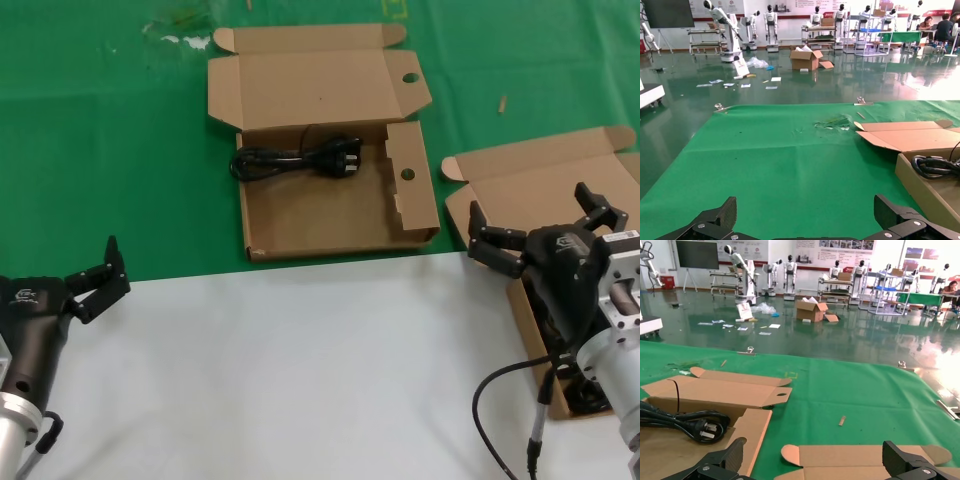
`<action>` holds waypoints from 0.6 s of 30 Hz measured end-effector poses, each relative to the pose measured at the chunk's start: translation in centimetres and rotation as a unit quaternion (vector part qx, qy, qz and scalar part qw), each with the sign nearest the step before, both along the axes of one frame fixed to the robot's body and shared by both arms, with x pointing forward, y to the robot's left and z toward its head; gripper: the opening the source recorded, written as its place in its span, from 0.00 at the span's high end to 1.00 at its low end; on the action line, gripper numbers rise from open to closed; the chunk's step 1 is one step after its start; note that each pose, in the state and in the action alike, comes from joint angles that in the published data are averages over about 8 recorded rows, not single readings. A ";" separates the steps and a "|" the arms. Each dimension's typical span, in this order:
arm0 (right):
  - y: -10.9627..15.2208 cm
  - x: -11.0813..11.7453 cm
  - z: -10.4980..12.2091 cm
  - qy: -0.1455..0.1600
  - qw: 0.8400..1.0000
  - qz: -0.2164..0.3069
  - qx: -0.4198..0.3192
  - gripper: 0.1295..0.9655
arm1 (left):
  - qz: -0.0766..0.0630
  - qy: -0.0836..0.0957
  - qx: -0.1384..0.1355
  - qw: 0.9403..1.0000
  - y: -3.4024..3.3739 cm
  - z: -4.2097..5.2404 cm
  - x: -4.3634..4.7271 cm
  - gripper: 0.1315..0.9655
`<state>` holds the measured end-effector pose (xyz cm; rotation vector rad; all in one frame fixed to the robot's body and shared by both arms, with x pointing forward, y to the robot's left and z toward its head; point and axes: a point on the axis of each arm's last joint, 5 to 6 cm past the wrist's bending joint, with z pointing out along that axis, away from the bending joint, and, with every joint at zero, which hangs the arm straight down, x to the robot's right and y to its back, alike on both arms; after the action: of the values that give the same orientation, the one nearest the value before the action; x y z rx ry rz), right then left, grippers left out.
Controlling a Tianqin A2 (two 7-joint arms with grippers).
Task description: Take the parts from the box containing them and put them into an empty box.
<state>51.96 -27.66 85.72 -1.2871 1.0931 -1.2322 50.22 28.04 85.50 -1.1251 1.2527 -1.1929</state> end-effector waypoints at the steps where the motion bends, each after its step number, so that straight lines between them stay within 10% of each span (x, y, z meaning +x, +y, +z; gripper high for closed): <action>1: 0.0 0.0 0.0 0.000 1.000 -0.001 0.000 0.00 | 0.000 0.000 0.000 1.000 0.00 0.00 0.00 0.00; 18: 0.0 -0.1 0.0 0.000 1.000 -0.001 0.001 0.00 | 0.000 0.000 0.000 1.000 0.00 0.00 0.00 0.00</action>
<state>51.86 -27.69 85.70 -1.2852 1.0962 -1.2330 50.22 28.04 85.50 -1.1251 1.2527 -1.1928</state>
